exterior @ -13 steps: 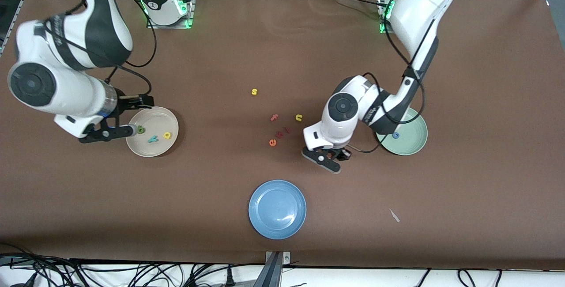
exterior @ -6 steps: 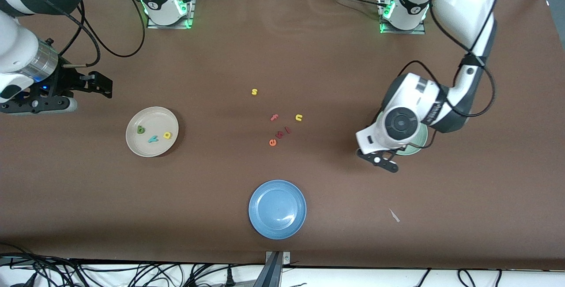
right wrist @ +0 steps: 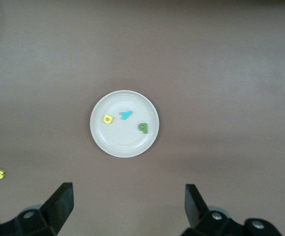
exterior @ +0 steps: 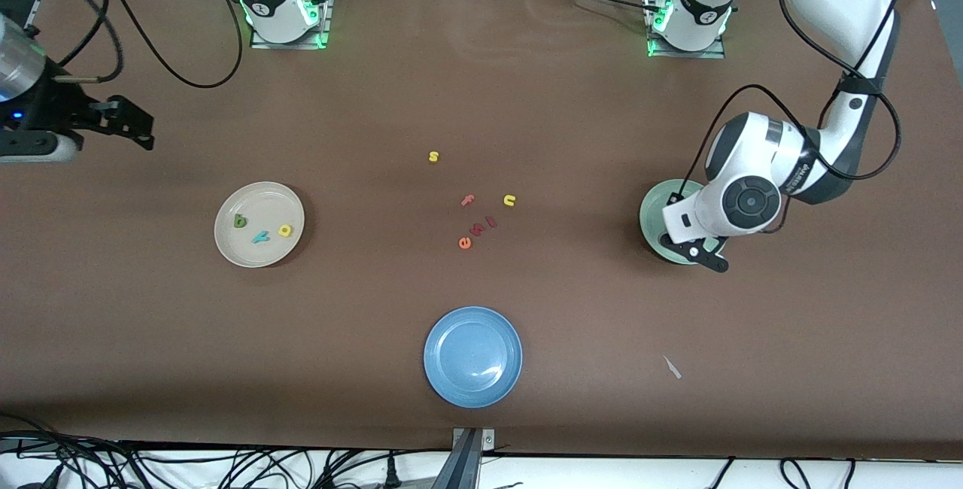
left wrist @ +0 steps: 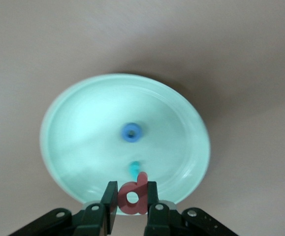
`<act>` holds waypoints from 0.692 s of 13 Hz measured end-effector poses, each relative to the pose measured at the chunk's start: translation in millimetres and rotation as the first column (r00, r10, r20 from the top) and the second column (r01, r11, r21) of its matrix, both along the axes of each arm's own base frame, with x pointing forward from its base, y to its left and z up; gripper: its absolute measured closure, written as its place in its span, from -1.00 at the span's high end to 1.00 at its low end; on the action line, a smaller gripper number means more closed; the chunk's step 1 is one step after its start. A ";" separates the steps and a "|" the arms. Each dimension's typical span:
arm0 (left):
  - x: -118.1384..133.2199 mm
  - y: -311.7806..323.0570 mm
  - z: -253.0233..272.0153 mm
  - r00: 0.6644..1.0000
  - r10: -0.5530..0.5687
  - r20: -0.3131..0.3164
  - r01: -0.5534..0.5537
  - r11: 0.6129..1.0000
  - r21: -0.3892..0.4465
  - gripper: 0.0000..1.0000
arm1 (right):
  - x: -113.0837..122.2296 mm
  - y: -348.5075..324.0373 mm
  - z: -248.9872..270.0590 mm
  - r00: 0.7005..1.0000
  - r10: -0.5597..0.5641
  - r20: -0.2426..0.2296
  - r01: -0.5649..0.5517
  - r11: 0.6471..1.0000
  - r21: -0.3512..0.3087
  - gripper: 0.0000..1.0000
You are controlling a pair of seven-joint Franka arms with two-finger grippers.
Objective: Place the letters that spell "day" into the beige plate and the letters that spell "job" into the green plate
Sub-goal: 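Raise the right gripper away while the left gripper carries pink a, then lower the pink a onto the green plate and open the left gripper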
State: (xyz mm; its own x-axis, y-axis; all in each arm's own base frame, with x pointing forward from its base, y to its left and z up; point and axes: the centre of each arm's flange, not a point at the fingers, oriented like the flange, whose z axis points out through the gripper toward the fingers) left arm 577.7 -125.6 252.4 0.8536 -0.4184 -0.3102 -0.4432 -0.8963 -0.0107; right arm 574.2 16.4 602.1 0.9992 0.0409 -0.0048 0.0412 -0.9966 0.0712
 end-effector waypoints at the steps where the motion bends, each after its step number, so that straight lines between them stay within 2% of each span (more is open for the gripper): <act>1: -13.4 -3.5 -12.9 1.000 -0.002 0.008 0.003 1.000 -0.019 -0.50 | 0.3 -9.1 -2.3 1.000 0.004 -0.006 -0.004 1.000 0.005 1.00; 4: -36.6 -5.5 -39.4 1.000 -0.013 0.026 0.014 0.999 -0.041 -0.50 | -1.9 -10.0 -6.7 1.000 0.003 -0.031 -0.002 0.999 0.033 1.00; 6: -45.4 -5.7 -50.3 0.999 -0.017 0.036 0.019 0.999 -0.051 -0.50 | -3.3 -6.4 -7.7 0.999 0.002 -0.044 0.001 0.998 0.068 1.00; 9: -54.5 -5.9 -62.4 0.998 -0.020 0.053 0.023 0.998 -0.065 -0.50 | -5.8 -7.6 -9.6 0.998 -0.002 -0.066 0.007 0.997 0.079 1.00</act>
